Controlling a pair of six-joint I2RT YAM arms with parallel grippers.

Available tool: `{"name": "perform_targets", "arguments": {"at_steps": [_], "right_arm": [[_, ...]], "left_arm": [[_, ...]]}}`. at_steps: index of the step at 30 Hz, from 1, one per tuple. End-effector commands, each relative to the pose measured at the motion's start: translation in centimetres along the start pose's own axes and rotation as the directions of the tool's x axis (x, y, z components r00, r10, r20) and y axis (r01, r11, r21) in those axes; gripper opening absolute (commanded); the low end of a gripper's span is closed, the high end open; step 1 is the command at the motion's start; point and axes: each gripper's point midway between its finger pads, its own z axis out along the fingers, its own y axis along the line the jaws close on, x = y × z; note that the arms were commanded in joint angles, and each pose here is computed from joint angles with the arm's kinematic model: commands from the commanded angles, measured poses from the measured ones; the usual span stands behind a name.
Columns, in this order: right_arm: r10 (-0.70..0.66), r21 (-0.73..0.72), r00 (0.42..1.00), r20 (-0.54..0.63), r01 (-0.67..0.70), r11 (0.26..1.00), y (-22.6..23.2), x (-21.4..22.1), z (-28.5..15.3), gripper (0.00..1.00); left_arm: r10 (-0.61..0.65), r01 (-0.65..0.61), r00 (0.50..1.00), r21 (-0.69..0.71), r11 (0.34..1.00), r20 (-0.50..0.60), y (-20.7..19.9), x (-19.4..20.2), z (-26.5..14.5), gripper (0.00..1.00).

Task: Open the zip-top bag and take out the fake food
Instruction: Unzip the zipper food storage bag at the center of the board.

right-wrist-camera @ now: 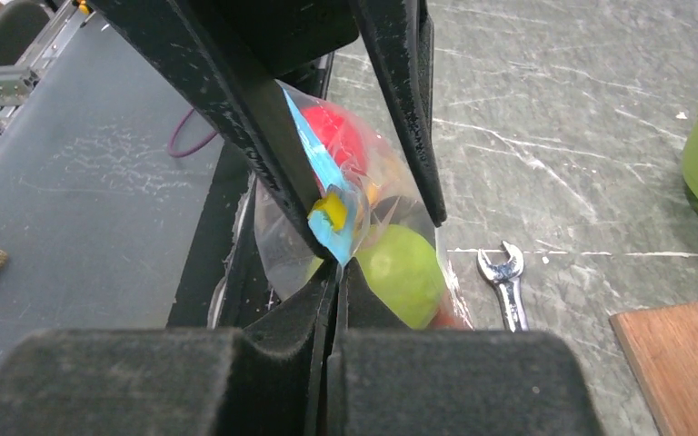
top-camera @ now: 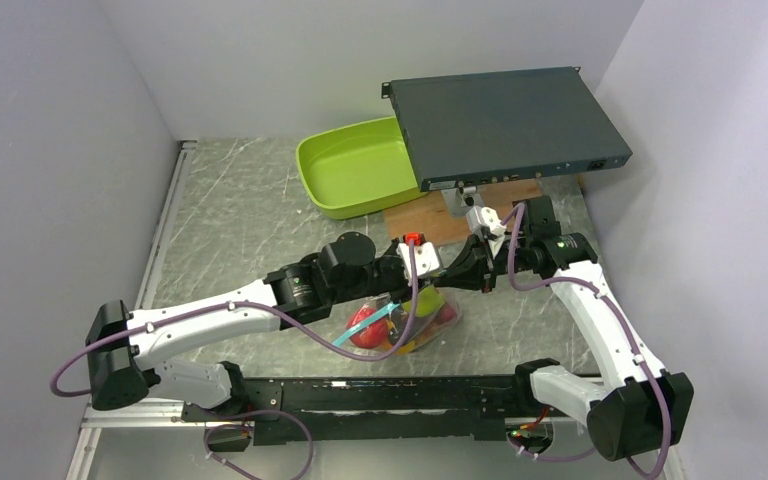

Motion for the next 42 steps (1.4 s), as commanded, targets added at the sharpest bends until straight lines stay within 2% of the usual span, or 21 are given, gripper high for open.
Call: {"name": "perform_targets", "arguments": {"at_steps": [1,5,10,14,25,42], "right_arm": [[-0.053,-0.007,0.998,0.025,0.053,0.999,-0.1,-1.0,0.0,0.0],[-0.051,-0.006,0.998,0.023,0.051,0.999,-0.1,-0.9,0.0,0.0],[-0.053,-0.003,0.998,0.019,0.053,0.999,-0.2,-0.8,0.0,0.0],[-0.056,0.002,0.998,0.016,0.056,0.998,-0.3,-0.9,-0.1,0.0],[-0.066,0.008,0.998,0.017,0.065,0.998,-0.2,-1.1,-0.2,0.0],[-0.075,0.007,0.997,0.018,0.075,0.997,-0.2,-1.1,-0.3,0.0]], "left_arm": [[0.045,-0.043,0.998,-0.067,0.997,0.033,1.4,-2.2,0.1,0.39],[0.046,-0.044,0.998,-0.059,0.997,0.035,1.2,-2.2,0.0,0.15],[0.045,-0.043,0.998,-0.043,0.998,0.043,0.8,-2.4,-0.4,0.0],[0.043,-0.041,0.998,-0.041,0.998,0.044,0.8,-2.3,-1.0,0.0],[0.019,-0.017,0.991,0.013,1.0,-0.136,-0.2,1.2,-2.2,0.0],[-0.03,0.03,0.977,-0.003,1.0,-0.213,0.1,3.1,-4.3,0.0]]}}
